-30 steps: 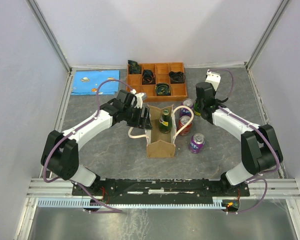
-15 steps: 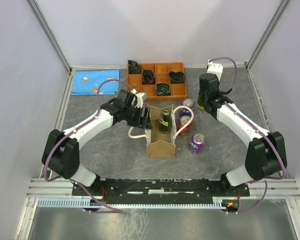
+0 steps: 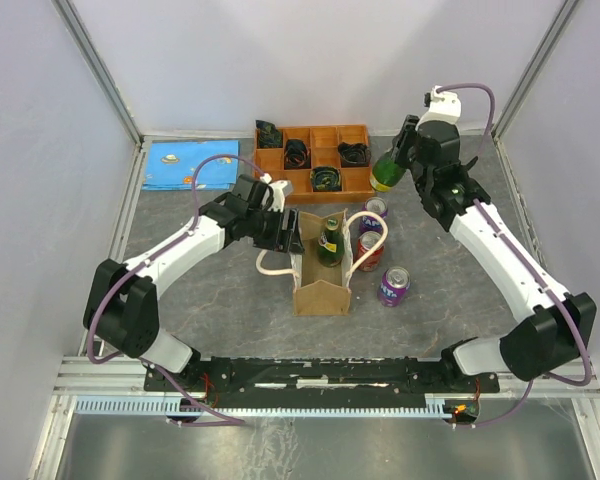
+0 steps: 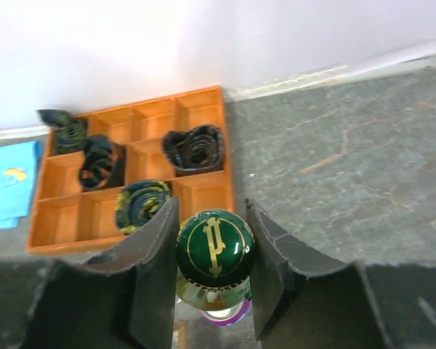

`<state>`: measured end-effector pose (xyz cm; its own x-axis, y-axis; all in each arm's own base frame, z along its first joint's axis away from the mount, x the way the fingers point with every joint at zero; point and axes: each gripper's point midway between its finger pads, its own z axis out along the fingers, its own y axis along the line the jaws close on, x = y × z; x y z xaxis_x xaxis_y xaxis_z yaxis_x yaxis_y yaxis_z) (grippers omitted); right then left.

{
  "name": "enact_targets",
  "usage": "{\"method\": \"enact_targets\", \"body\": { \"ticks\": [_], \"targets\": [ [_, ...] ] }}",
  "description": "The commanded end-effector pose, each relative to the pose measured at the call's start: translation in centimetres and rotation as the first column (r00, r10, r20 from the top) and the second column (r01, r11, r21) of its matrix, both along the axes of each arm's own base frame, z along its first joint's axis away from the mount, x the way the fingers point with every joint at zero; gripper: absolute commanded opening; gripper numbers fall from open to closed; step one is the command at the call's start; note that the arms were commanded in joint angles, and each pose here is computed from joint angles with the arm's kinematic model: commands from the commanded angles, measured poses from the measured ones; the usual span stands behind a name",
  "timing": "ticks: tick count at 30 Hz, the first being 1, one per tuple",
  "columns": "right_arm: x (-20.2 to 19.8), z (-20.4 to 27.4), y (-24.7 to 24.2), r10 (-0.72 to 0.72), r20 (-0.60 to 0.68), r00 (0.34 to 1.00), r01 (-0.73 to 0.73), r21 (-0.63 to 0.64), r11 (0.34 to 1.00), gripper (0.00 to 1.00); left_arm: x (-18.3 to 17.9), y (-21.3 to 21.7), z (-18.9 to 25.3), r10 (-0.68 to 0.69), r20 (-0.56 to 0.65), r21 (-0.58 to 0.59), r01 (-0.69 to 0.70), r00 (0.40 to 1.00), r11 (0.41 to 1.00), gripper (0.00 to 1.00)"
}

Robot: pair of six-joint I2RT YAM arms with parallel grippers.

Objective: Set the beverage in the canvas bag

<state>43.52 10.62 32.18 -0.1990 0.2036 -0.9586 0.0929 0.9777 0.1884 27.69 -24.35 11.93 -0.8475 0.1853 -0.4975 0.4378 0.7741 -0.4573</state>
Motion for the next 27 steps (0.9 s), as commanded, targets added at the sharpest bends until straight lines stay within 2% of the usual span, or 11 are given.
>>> {"method": "enact_targets", "body": {
  "ticks": [1, 7, 13, 17, 27],
  "targets": [
    [-2.4, 11.8, 2.8, 0.104, 0.288, 0.952, -0.157, 0.168, 0.973, 0.0, 2.6, -0.1, 4.0, 0.048, 0.097, -0.042, -0.044, 0.994, 0.998, 0.78],
    [-4.7, 13.6, 6.2, 0.217, 0.314, 0.924, -0.289, 0.203, 0.936, 0.0, 4.7, 1.7, 5.8, 0.102, 0.145, -0.025, -0.099, 0.984, 0.995, 0.78],
    [-7.2, 14.1, 11.4, 0.349, 0.317, 0.882, -0.421, 0.196, 0.885, 0.0, 4.6, 3.2, 4.7, 0.117, 0.126, 0.005, -0.119, 0.985, 0.993, 0.77],
    [-8.4, 13.1, 14.6, 0.416, 0.293, 0.861, -0.476, 0.18, 0.861, 0.0, 4.1, 3.9, 4.2, 0.121, 0.113, 0.015, -0.124, 0.986, 0.992, 0.77],
    [-9.7, 9.1, 18.4, 0.479, 0.219, 0.85, -0.519, 0.197, 0.831, 0.0, 3.8, 5.9, 3.7, 0.137, 0.094, 0.039, -0.141, 0.986, 0.989, 0.75]
  ]
}}
